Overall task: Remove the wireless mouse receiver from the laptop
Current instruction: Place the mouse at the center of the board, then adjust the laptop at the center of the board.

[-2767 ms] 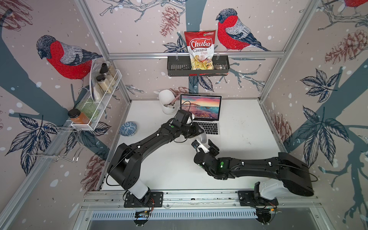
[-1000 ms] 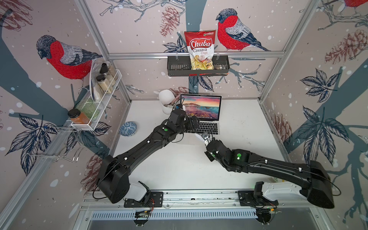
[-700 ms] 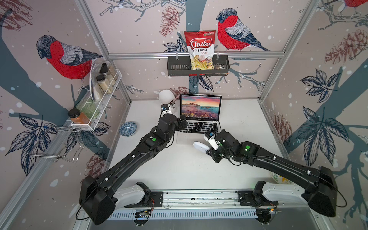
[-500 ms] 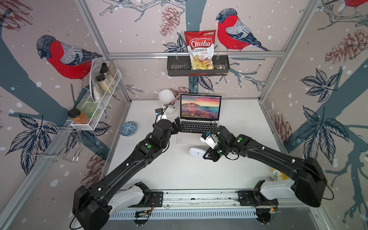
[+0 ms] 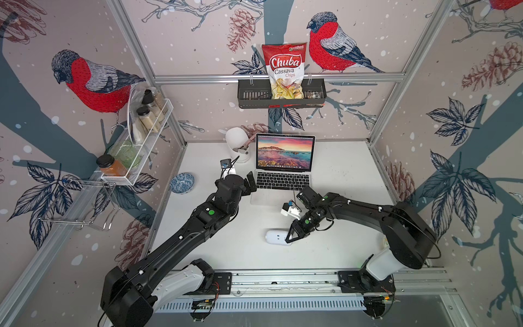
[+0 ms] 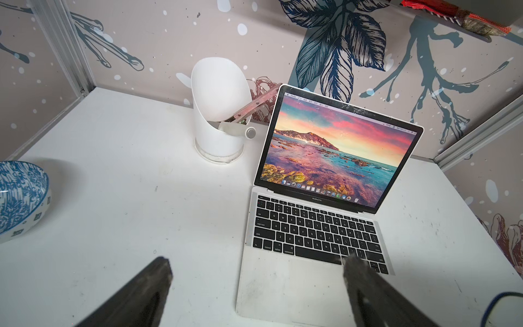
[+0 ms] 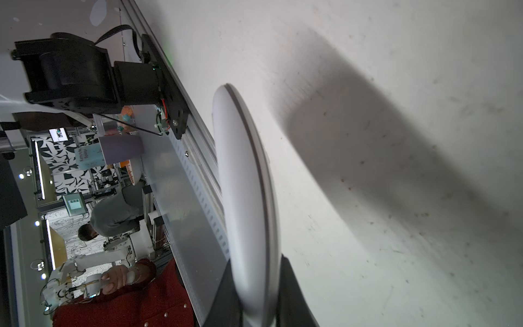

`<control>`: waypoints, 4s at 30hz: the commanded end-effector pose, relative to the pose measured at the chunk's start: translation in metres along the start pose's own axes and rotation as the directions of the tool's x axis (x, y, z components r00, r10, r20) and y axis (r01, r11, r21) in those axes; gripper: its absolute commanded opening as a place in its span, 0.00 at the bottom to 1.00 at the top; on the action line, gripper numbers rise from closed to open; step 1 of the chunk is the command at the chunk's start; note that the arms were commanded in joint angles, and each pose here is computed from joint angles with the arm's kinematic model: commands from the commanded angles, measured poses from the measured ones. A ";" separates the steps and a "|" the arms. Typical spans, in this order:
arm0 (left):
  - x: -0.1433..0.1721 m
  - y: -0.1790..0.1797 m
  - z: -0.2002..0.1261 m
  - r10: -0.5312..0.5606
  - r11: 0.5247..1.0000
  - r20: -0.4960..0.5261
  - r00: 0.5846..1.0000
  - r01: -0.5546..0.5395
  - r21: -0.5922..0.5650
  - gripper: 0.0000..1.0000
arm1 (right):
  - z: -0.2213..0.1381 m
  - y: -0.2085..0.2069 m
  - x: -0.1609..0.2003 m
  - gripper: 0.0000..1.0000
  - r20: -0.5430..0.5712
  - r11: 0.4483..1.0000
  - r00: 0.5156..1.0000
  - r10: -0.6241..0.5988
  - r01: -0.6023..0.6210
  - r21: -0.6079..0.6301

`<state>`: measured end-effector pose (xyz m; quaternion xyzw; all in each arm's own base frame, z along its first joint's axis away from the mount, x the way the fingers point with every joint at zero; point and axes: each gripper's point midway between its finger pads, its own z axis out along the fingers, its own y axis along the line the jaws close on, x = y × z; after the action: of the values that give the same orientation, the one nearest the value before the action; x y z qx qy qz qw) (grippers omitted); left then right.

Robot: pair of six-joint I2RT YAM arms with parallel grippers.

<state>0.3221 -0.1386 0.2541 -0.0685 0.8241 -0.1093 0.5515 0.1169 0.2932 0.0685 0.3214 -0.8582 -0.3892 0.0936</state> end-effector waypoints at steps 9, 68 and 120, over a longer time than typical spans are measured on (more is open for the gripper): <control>0.001 0.002 0.003 0.021 1.000 0.016 1.000 -0.021 -0.014 0.99 | 0.009 -0.062 0.022 0.00 -0.027 0.960 0.975 0.220 -0.212 0.182; 0.122 0.007 0.186 -0.176 0.982 -0.389 0.904 0.186 -0.012 0.79 | -0.224 -0.245 -0.138 0.52 0.841 0.670 0.525 0.131 -0.672 0.315; 0.196 -0.003 0.174 -0.163 0.972 -0.530 0.832 0.228 0.058 0.78 | -0.112 -0.227 -0.149 0.55 0.686 0.770 0.690 0.229 -0.560 0.306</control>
<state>0.4277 -0.1965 0.0366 -0.1037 0.9019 -0.2247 0.3540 0.4367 0.2039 0.0250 -0.0130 -0.9318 -0.2080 -0.2973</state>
